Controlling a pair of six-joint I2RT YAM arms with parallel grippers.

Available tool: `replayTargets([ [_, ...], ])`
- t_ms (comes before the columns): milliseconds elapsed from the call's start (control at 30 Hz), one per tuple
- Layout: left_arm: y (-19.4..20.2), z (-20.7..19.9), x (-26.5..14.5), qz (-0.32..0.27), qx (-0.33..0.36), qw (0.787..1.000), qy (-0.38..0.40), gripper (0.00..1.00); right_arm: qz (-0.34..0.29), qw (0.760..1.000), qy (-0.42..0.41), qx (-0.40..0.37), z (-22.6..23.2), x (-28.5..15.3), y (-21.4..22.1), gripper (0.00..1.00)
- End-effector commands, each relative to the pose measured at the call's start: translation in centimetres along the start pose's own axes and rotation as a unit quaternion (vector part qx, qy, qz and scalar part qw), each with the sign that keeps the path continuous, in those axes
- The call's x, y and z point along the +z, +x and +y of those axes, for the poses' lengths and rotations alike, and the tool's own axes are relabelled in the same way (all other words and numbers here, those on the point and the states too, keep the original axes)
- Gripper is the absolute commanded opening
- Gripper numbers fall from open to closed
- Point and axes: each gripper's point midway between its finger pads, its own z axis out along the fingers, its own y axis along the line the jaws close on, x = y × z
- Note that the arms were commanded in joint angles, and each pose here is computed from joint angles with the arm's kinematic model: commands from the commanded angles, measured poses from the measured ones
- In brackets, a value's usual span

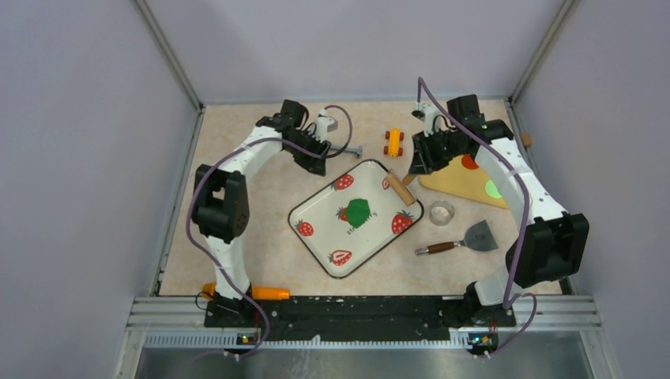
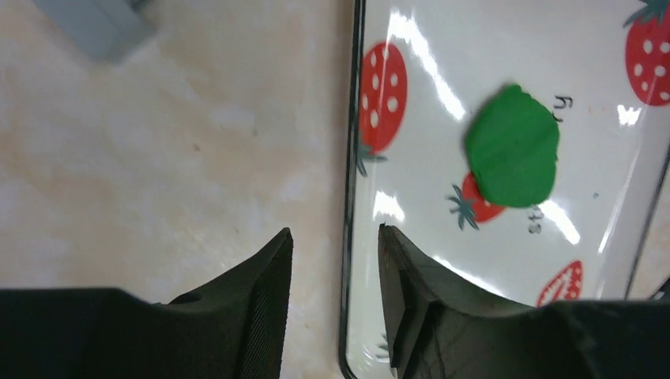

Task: Roll out the dumpling wrappers from the dough

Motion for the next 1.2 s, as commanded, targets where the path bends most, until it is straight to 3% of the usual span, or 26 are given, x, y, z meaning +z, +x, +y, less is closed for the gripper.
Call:
replayTargets([
  [0, -3.3, 1.5, 3.3, 0.018, 0.103, 0.995, 0.007, 0.46, -0.054, 0.998, 0.007, -0.017, 0.2, -1.8, -2.8, 0.00],
  [133, -3.1, 1.2, 6.0, 0.056, 0.140, 0.988, 0.032, 0.45, -0.055, 0.998, 0.009, -0.017, 0.2, -2.2, -2.4, 0.00],
  [300, -2.5, 0.8, 7.8, 0.075, 0.116, 0.990, 0.036, 0.42, -0.057, 0.998, 0.014, -0.015, -0.1, -2.5, -2.0, 0.00],
  [567, 0.9, 0.9, 7.6, 0.130, 0.060, 0.989, 0.018, 0.12, -0.054, 0.998, 0.007, -0.011, 0.0, -2.2, -1.9, 0.00],
  [700, 2.4, 0.9, 4.7, 0.120, -0.007, 0.993, -0.010, 0.02, -0.055, 0.998, 0.003, -0.005, 0.0, -2.0, -2.2, 0.00],
  [833, 5.5, 2.4, 1.7, 0.099, -0.134, 0.984, -0.069, 0.00, -0.055, 0.998, 0.003, 0.007, -0.2, -1.6, -2.3, 0.00],
  [967, 6.9, 1.6, 0.4, 0.070, -0.249, 0.964, -0.058, 0.00, -0.050, 0.998, -0.003, 0.032, -0.3, -0.8, -2.4, 0.00],
  [1167, 5.6, 0.2, 1.7, 0.038, -0.309, 0.950, -0.012, 0.00, -0.024, 0.997, -0.026, 0.071, 0.3, 1.4, -2.1, 0.00],
])
